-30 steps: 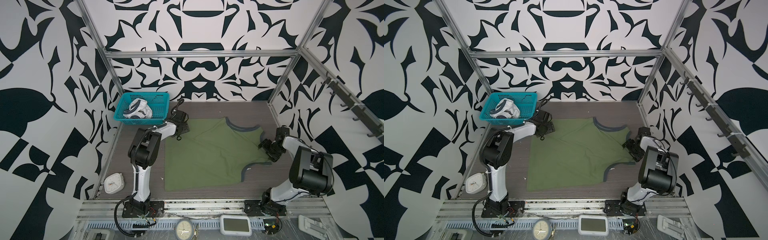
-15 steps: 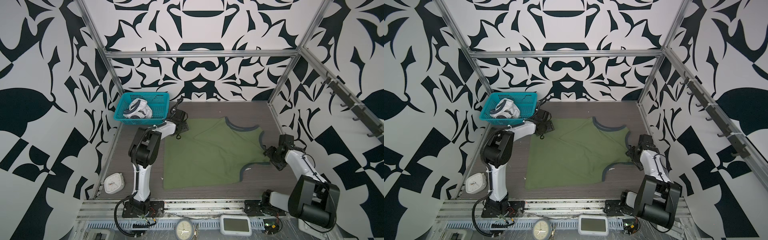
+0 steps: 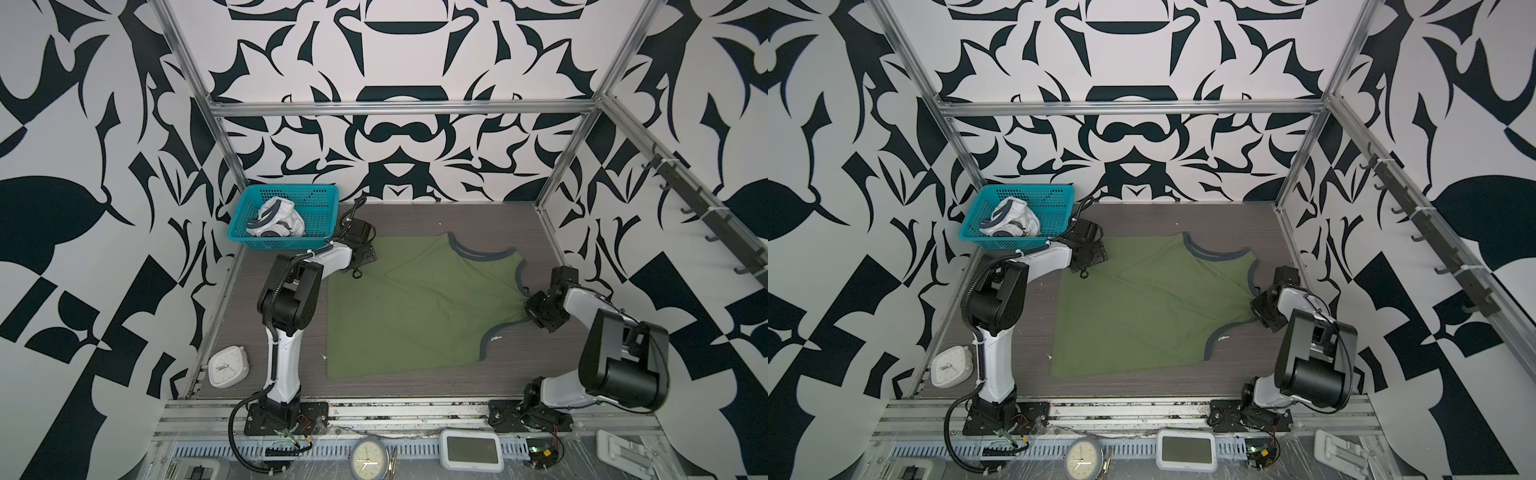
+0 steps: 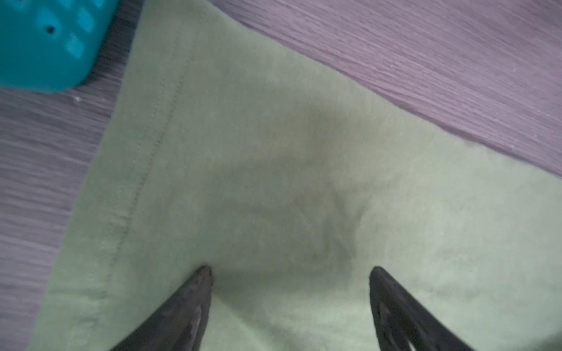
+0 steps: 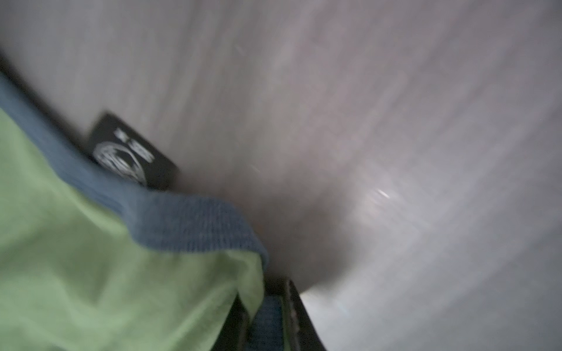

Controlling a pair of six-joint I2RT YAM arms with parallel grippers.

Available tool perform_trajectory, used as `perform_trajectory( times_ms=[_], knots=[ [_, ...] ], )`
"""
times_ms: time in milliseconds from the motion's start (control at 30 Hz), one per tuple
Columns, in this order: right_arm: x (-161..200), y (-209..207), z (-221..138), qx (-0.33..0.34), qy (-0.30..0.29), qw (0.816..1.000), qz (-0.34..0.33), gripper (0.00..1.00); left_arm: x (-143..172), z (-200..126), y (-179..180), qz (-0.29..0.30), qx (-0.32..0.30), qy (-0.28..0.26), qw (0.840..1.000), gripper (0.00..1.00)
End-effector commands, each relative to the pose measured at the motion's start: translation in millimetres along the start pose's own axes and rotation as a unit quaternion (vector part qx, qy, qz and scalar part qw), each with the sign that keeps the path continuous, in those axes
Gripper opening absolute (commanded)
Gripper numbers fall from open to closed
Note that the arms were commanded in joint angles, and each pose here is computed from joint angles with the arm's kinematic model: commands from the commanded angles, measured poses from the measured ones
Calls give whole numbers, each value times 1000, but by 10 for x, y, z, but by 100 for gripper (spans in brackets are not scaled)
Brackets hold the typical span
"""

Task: Fold and stack tank tops
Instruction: Smooth out the tank top at the center of the table.

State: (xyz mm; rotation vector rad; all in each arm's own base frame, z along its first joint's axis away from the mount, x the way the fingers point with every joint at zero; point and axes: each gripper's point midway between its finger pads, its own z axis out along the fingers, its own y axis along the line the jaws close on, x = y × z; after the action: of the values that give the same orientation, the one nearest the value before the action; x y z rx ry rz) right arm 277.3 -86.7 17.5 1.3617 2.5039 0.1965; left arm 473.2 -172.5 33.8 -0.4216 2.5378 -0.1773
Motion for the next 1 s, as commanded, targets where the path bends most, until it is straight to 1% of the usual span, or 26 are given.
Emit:
perform_trajectory(
  times_ms=[0, 33, 100, 167, 233, 267, 333, 433, 467, 533, 600, 633, 767, 867, 967],
  knots=[
    [-313, 482, -75, -96, -32, 995, 2, 17, 331, 165, 387, -6, -69, 41, 997, 84],
    [-382, 595, -99, -117, -35, 993, 6, 17, 339, 161, 407, -7, -72, 40, 997, 88],
    [-504, 824, -168, -159, -39, 987, 1, 16, 342, 159, 423, -7, -74, 39, 996, 88],
    [-618, 928, -244, -171, -49, 984, 0, 16, 351, 167, 427, -7, -74, 41, 996, 88],
    [-690, 950, -324, -175, -57, 983, -1, 20, 367, 174, 430, -6, -74, 42, 996, 88],
    [-712, 949, -362, -181, -60, 982, 1, 24, 376, 175, 423, -6, -71, 43, 997, 88],
    [-744, 914, -430, -188, -68, 980, 7, 35, 398, 180, 423, -9, -66, 44, 997, 88],
    [-758, 737, -481, -167, -70, 983, 23, 52, 441, 200, 420, -13, -60, 46, 997, 88],
    [-756, 658, -481, -154, -71, 985, 31, 57, 451, 211, 425, -14, -58, 47, 997, 88],
    [-761, 572, -474, -141, -70, 987, 41, 60, 476, 232, 411, -15, -53, 49, 997, 88],
    [-766, 545, -461, -135, -69, 988, 41, 59, 492, 252, 405, -15, -50, 52, 997, 88],
    [-762, 525, -446, -129, -67, 988, 42, 57, 503, 265, 401, -15, -49, 53, 997, 88],
    [-640, 405, -305, -104, -40, 993, 51, 54, 518, 282, 394, -15, -46, 54, 997, 88],
    [-562, 406, -211, -110, -22, 992, 58, 46, 519, 290, 375, -15, -41, 55, 998, 88],
    [-554, 357, -160, -93, -14, 994, 62, 43, 519, 306, 356, -16, -37, 56, 998, 88]
  ],
)
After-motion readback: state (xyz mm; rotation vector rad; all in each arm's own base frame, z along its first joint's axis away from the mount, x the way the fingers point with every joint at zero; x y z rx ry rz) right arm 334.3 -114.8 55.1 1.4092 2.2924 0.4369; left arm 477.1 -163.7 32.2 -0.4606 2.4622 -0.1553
